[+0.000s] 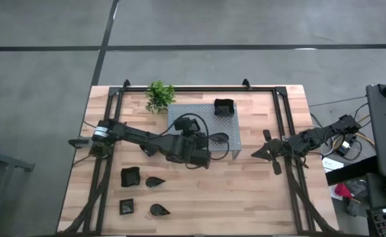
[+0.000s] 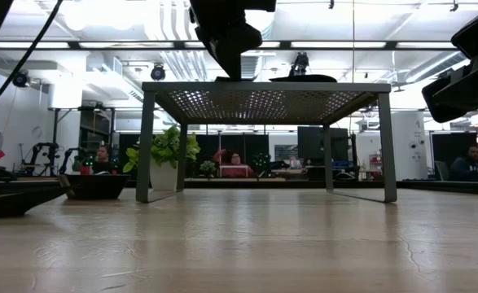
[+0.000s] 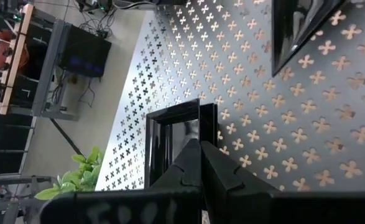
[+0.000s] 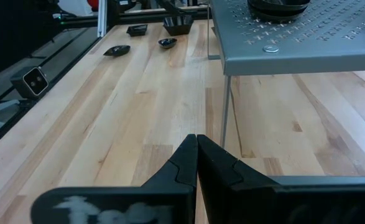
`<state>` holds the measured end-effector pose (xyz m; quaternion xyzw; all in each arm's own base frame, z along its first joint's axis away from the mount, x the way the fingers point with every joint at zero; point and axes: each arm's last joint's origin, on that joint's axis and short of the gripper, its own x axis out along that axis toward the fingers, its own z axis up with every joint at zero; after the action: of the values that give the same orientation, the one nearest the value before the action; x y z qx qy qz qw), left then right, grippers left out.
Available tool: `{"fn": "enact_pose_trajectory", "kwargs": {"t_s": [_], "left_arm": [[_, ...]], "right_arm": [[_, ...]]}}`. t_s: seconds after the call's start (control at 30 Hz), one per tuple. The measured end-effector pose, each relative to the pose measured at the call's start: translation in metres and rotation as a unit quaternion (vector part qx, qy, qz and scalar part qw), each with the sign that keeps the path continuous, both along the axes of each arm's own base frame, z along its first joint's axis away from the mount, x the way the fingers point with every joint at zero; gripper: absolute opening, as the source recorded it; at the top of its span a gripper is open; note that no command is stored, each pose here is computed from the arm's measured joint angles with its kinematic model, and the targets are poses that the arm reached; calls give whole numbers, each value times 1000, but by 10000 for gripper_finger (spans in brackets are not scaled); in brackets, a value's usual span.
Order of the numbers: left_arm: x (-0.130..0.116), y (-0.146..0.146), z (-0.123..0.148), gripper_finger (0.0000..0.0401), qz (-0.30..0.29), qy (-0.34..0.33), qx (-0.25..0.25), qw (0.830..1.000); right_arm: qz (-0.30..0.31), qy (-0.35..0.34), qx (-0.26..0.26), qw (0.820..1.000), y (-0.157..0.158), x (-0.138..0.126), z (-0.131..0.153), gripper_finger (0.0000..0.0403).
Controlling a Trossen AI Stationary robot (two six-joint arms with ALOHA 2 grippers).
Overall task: Pick & Place Mini shaped plates
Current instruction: Stack the black square plate on top of the black square plate on the shelf
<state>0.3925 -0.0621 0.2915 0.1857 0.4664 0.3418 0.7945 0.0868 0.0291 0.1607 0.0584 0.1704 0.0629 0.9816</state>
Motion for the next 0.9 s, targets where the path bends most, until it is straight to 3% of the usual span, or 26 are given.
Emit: {"fn": "enact_pose_trajectory", "kwargs": {"t_s": [0.17,0.53,0.7,0.9], "left_arm": [[-1,0,1,13,-10,7,-9,1000],[-5,-8,15,127,-13,-27,-12,999],[-19,-26,36,134,-31,-70,-76,994],[-37,-65,41,131,-85,-68,-107,988]], "right_arm": [[0,0,0,1000,0,0,0,9],[0,0,0,1000,0,0,0,9],[0,0,0,1000,0,0,0,9],[0,0,0,1000,0,0,0,9]]}}
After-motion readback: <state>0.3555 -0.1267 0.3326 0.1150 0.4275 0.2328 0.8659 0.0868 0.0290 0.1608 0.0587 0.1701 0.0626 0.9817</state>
